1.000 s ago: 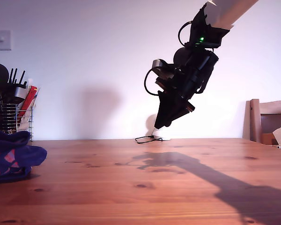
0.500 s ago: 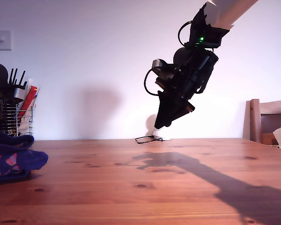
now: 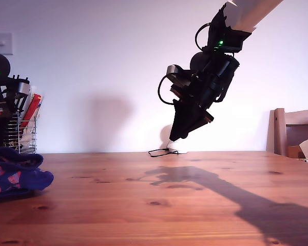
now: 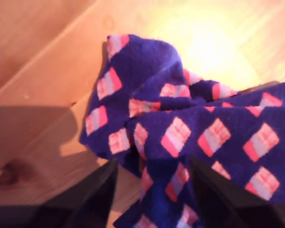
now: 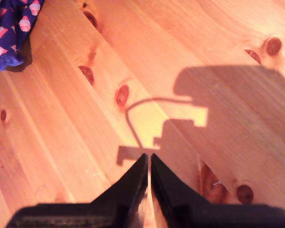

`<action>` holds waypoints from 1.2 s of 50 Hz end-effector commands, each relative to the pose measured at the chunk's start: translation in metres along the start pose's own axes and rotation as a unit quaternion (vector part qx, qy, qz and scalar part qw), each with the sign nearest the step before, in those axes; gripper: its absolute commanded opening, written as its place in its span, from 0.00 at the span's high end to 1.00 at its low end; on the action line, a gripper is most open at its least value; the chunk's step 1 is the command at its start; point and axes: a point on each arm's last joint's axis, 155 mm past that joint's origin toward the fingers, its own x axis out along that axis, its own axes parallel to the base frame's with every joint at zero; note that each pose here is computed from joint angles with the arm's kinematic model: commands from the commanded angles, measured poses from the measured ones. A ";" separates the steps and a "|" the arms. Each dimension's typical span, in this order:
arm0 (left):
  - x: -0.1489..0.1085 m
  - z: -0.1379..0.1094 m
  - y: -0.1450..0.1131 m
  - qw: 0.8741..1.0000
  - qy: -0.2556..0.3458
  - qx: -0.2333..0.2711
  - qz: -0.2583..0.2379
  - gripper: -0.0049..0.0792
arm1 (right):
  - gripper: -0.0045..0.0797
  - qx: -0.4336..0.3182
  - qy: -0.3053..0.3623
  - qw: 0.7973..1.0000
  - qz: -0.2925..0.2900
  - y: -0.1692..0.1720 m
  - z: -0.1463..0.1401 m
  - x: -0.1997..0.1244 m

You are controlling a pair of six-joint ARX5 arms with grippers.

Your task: Fold the socks in front of you. After folding them, place them to the left side.

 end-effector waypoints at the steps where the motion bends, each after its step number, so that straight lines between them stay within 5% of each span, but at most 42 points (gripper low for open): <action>1: -0.004 0.000 0.002 1.000 -0.005 -0.004 0.004 0.41 | 0.96 -0.012 -0.010 1.000 0.002 0.009 0.008 -0.007; 17: -0.018 0.023 0.001 0.998 -0.055 -0.006 0.011 0.45 | 0.96 -0.012 -0.011 1.000 0.001 0.009 0.009 -0.007; 24: -0.021 0.033 -0.010 0.997 -0.076 -0.020 -0.012 0.65 | 0.96 -0.014 -0.014 1.000 0.000 0.009 0.011 -0.006; 30: -0.021 0.040 -0.023 0.996 -0.085 -0.015 -0.033 0.98 | 0.96 -0.013 -0.021 1.000 -0.004 0.008 0.015 -0.006; 43: -0.037 0.098 -0.060 0.974 -0.199 0.001 -0.106 0.97 | 0.96 0.002 -0.029 1.000 -0.008 0.011 0.022 -0.002; 60: -0.062 0.164 -0.065 0.946 -0.313 0.035 -0.077 0.97 | 0.96 -0.014 -0.091 0.993 -0.079 -0.002 0.065 0.001</action>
